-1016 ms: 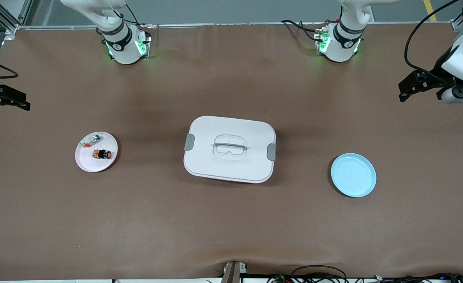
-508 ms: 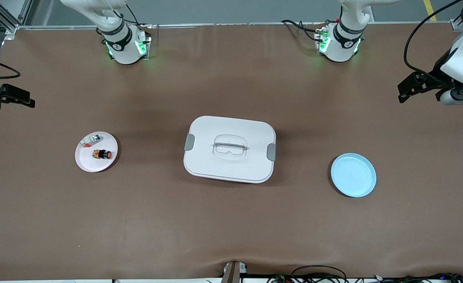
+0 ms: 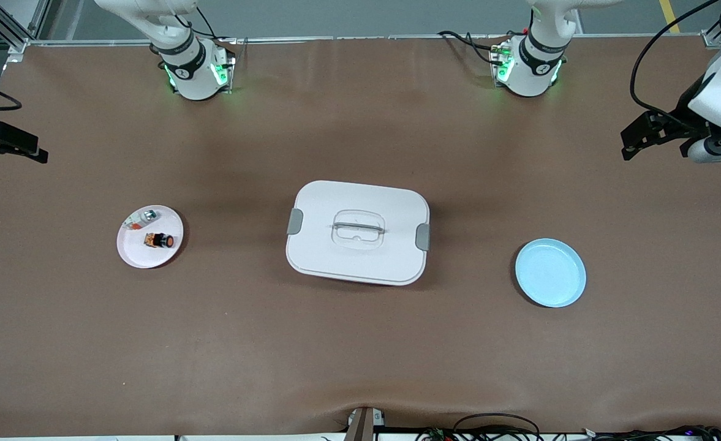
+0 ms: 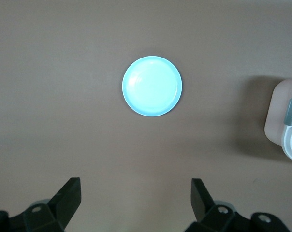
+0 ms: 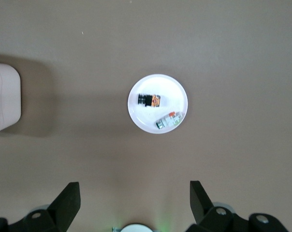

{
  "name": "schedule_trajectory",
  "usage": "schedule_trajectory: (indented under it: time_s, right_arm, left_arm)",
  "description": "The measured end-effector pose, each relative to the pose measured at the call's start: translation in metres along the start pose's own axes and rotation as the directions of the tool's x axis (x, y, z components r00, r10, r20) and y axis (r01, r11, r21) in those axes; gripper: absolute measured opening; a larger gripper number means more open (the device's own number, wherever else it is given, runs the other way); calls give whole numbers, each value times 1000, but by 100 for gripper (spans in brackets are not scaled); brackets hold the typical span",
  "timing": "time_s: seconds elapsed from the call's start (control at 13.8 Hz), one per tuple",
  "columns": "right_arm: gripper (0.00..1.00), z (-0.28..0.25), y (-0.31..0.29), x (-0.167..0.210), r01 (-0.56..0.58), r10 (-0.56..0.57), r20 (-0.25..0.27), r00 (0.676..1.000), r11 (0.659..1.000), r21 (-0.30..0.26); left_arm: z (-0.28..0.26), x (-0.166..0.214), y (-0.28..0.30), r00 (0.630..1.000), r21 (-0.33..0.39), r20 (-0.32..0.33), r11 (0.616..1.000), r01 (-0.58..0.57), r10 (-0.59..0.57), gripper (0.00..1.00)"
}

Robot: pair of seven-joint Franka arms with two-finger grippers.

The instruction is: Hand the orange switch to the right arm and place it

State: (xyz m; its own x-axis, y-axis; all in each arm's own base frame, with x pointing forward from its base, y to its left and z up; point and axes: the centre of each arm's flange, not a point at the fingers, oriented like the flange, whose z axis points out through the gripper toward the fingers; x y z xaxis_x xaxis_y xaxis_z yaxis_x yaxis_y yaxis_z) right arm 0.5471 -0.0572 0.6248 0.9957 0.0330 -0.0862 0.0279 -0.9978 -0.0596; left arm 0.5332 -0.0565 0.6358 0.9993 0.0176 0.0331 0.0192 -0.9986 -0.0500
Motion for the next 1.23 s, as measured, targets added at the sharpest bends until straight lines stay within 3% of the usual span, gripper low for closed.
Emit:
schedule_trajectory:
  time_s: [0.36, 0.73, 1.23]
  right_arm:
    - [100, 1, -21, -16, -57, 57, -33, 998, 998, -5]
    - [100, -1, -2, -18, -112, 112, -45, 993, 994, -5]
    - [100, -4, 3, -19, -118, 116, -51, 992, 993, -30]
  left_arm:
    - [0, 0, 3, 1000, 0, 2, 1000, -5, 5, 100]
    - [-4, -3, 2, 1000, 2, 18, 1000, -4, 4, 100]
    - [-16, -9, 0, 999, 5, 41, 1000, -3, 3, 100]
